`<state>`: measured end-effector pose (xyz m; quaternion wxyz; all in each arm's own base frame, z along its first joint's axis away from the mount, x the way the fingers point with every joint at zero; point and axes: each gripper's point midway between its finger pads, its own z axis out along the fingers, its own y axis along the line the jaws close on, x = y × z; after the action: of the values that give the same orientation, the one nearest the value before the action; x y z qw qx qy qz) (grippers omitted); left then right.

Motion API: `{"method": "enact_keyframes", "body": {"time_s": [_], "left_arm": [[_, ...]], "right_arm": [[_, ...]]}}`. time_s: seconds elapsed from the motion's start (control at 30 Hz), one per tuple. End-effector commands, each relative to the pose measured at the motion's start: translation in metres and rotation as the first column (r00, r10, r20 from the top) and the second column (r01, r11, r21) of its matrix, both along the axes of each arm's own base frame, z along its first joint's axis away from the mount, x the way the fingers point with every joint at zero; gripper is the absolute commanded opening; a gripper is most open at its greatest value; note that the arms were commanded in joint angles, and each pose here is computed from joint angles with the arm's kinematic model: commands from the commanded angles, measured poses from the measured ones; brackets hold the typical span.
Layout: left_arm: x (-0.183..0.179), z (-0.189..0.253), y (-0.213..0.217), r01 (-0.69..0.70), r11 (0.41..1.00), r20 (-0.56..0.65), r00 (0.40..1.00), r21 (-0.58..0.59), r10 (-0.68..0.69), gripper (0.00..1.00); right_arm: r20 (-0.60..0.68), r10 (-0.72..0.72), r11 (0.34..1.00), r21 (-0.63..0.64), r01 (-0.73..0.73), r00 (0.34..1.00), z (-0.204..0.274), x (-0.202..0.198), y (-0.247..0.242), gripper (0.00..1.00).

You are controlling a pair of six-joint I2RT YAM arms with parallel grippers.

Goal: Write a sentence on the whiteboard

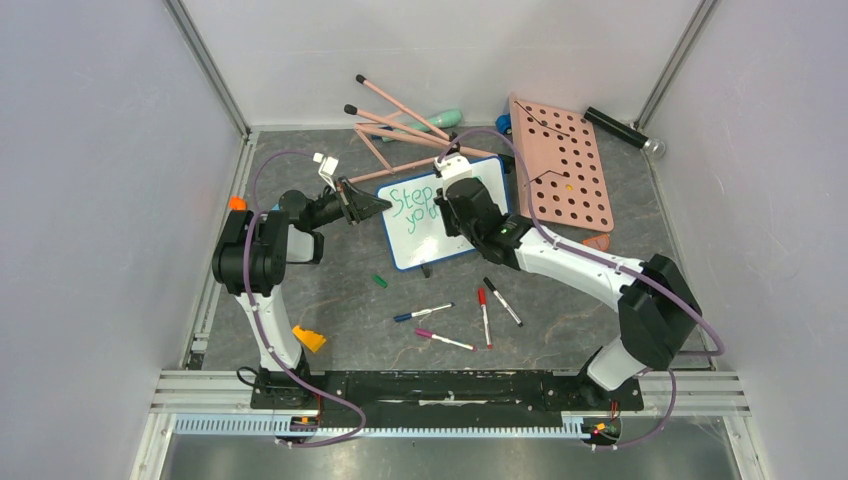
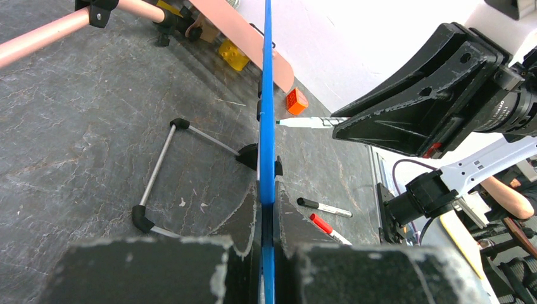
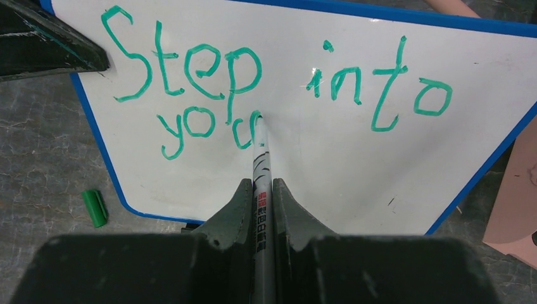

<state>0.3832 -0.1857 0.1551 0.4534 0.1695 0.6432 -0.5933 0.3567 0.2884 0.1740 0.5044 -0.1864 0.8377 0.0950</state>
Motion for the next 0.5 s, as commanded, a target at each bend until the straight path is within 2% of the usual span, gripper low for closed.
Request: {"method": "enact_keyframes", "body": {"time_s": [0.0,0.47], "left_arm": [[0.005,0.0144,0.0023,-0.002,1.0,0.142,0.99,0.018,-0.001,0.02],[0.005,0.0138,0.0023,-0.002,1.0,0.139,0.99,0.017,0.0,0.02]], "right_arm": [[0.037,-0.016,1.0,0.003,0.016,0.999,0.0131,0.0109,0.0021,0.0],[0.034,-0.04,0.999,-0.016,0.041,0.999,0.0057,0.0119,-0.0066,0.0]]}}
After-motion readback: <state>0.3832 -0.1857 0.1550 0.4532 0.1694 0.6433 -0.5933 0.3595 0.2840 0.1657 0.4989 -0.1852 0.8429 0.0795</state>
